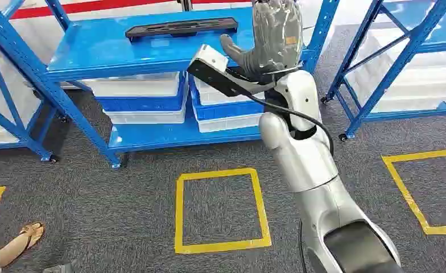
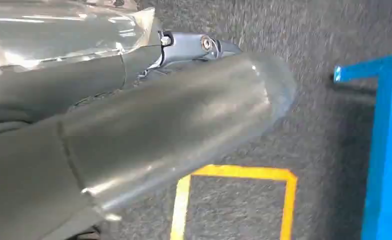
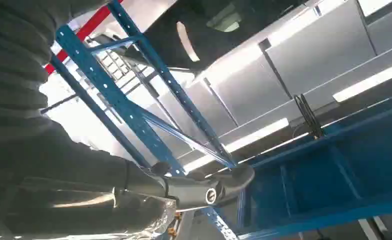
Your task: Take the parts from the cabinet and place them on the table.
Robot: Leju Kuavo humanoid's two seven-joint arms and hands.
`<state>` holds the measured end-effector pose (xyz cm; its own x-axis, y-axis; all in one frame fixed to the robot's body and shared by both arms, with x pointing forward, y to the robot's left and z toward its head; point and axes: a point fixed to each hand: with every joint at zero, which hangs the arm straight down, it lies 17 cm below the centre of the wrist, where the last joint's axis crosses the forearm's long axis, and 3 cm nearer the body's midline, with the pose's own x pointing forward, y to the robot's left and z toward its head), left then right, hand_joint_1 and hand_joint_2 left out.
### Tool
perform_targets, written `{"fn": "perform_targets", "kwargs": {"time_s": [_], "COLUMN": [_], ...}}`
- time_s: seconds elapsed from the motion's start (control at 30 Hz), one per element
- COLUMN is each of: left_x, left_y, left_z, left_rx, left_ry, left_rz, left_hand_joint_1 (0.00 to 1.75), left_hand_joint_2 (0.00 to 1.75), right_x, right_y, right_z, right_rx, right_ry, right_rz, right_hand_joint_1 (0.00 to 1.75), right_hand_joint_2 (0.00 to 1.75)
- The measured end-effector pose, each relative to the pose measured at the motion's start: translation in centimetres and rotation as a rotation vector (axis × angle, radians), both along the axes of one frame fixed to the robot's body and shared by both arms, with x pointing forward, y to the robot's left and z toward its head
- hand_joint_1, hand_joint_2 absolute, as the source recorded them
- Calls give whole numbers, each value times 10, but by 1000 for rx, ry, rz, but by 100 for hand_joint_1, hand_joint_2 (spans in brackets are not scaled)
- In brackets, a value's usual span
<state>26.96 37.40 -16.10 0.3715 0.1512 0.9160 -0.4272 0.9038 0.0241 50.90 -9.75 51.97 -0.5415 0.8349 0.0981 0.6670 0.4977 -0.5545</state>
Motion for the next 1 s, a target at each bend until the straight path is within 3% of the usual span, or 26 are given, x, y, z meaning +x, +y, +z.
{"fn": "perform_targets", "kwargs": {"time_s": [1.0], "left_x": [6], "left_y": [-10], "left_z": [1], "left_rx": [-29], "left_ry": [-9], "left_rz": [-8], "left_hand_joint_1": [0], "left_hand_joint_2": [0], "right_x": [9], "right_y": [-17], "right_z": [-11], "right_rx": [-23], "right_ry": [13], "right_rz": [-41], "right_hand_joint_1": [0], "right_hand_joint_2": [175]}}
